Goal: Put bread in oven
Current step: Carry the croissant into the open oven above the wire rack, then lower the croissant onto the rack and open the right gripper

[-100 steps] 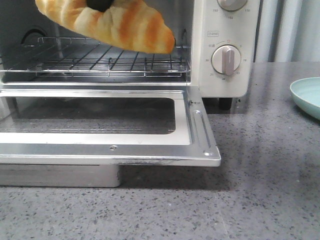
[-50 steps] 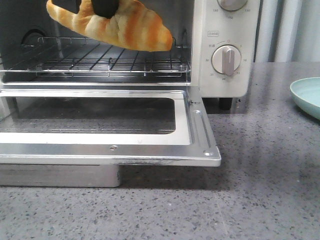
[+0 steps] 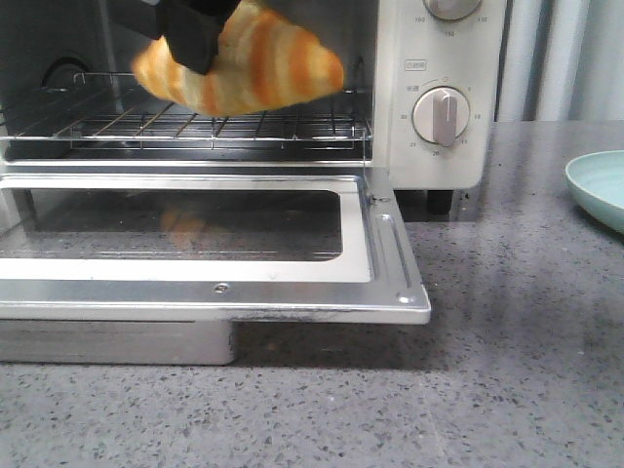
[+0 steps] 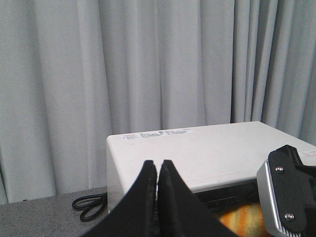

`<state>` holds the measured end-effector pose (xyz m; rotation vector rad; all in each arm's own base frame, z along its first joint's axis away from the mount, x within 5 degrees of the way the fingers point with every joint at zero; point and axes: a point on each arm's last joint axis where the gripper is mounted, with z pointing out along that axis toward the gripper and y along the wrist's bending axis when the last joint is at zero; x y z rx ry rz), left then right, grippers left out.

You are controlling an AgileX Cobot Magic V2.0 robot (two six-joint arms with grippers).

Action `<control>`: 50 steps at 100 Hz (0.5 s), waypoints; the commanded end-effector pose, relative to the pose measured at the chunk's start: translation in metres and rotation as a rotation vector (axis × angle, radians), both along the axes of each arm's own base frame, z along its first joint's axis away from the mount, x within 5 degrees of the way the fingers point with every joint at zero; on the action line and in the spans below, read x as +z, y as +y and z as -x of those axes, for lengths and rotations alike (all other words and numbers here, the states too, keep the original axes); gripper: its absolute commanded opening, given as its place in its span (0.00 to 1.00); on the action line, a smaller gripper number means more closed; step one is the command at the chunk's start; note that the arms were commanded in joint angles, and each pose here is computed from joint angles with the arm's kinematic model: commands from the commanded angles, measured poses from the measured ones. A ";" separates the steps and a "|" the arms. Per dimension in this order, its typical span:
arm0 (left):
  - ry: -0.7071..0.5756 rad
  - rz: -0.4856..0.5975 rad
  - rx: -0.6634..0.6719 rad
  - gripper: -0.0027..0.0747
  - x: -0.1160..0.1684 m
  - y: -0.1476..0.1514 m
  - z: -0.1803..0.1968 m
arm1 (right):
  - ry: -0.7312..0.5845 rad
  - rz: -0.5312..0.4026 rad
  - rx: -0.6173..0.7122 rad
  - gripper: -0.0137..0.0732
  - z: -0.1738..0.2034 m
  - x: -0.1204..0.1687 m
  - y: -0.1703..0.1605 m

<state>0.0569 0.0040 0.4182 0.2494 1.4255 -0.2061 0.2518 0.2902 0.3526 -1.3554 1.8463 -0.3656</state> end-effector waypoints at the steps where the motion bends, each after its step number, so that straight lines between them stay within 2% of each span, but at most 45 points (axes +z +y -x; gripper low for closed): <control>1: -0.056 0.007 -0.020 0.01 0.010 -0.002 0.001 | -0.136 -0.058 0.035 0.66 0.000 0.035 -0.008; 50: -0.044 0.017 -0.025 0.01 0.009 -0.002 0.002 | -0.128 -0.051 0.055 0.66 0.012 0.037 -0.003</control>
